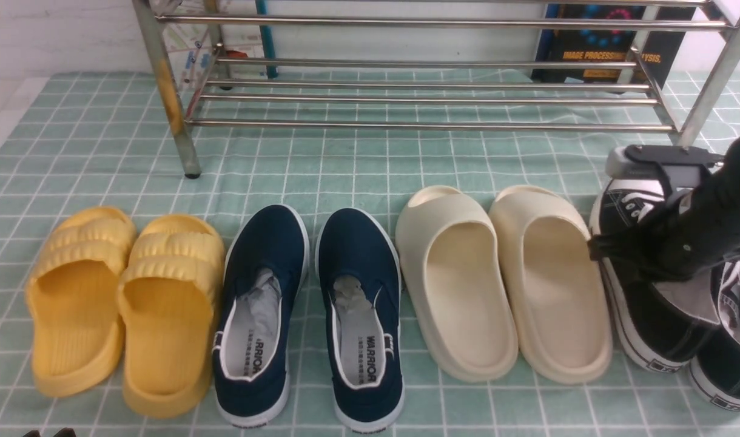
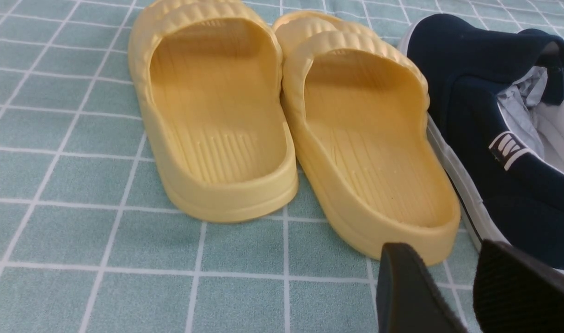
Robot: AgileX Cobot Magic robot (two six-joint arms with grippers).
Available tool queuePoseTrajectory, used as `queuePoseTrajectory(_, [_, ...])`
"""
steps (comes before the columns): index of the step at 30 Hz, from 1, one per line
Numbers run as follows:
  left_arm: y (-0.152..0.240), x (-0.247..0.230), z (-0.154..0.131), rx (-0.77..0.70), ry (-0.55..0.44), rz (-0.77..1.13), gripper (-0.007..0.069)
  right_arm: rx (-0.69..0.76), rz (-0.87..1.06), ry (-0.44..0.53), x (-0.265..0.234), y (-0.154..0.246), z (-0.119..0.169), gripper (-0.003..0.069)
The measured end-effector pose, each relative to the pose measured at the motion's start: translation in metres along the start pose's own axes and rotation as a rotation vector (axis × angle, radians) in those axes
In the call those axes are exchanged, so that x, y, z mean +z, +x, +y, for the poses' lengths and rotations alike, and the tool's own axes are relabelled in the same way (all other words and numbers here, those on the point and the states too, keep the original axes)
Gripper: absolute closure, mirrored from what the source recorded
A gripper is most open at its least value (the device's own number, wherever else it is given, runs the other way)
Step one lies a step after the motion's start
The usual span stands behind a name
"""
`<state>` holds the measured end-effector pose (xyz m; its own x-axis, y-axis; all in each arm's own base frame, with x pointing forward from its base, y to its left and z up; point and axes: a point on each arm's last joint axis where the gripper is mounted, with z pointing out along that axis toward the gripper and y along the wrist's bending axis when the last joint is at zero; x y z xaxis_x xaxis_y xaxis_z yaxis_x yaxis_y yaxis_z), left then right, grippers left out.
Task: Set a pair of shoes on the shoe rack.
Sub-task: Use the right arm to grab the shoe closest to it, then use the right arm to put a shoe into the shoe rack
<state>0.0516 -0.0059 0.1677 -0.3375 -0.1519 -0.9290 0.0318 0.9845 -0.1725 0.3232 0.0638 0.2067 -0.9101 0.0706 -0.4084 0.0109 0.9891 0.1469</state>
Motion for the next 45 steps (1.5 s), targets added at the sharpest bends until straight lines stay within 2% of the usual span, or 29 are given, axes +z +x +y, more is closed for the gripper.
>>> queuePoseTrajectory(7, [0.0, 0.0, 0.0, 0.0, 0.0, 0.0, 0.0387, -0.062, 0.019, -0.011, -0.036, -0.013, 0.007, 0.0646])
queuePoseTrajectory(13, [0.0, 0.0, 0.0, 0.0, 0.0, 0.0, 0.0387, -0.23, -0.011, -0.057, -0.06, -0.03, 0.037, 0.0643])
queuePoseTrajectory(16, [0.0, 0.0, 0.0, 0.0, 0.0, 0.0, 0.0387, -0.268, -0.05, -0.075, -0.06, -0.036, 0.048, 0.0643])
queuePoseTrajectory(22, [0.0, 0.0, 0.0, 0.0, 0.0, 0.0, 0.0387, -0.337, -0.138, -0.066, -0.033, -0.079, 0.066, 0.0643])
queuePoseTrajectory(23, [0.0, 0.0, 0.0, 0.0, 0.0, 0.0, 0.0387, -0.346, -0.159, -0.061, -0.025, -0.096, 0.07, 0.0643])
queuePoseTrajectory(31, [0.0, 0.0, 0.0, 0.0, 0.0, 0.0, 0.0387, -0.344, -0.156, -0.019, 0.022, -0.149, 0.084, 0.0643])
queuePoseTrajectory(38, [0.0, 0.0, 0.0, 0.0, 0.0, 0.0, 0.0387, -0.302, -0.222, 0.034, 0.037, -0.179, 0.088, 0.0643])
queuePoseTrajectory(45, [0.0, 0.0, 0.0, 0.0, 0.0, 0.0, 0.0387, -0.275, -0.303, 0.035, 0.053, -0.193, 0.084, 0.0641])
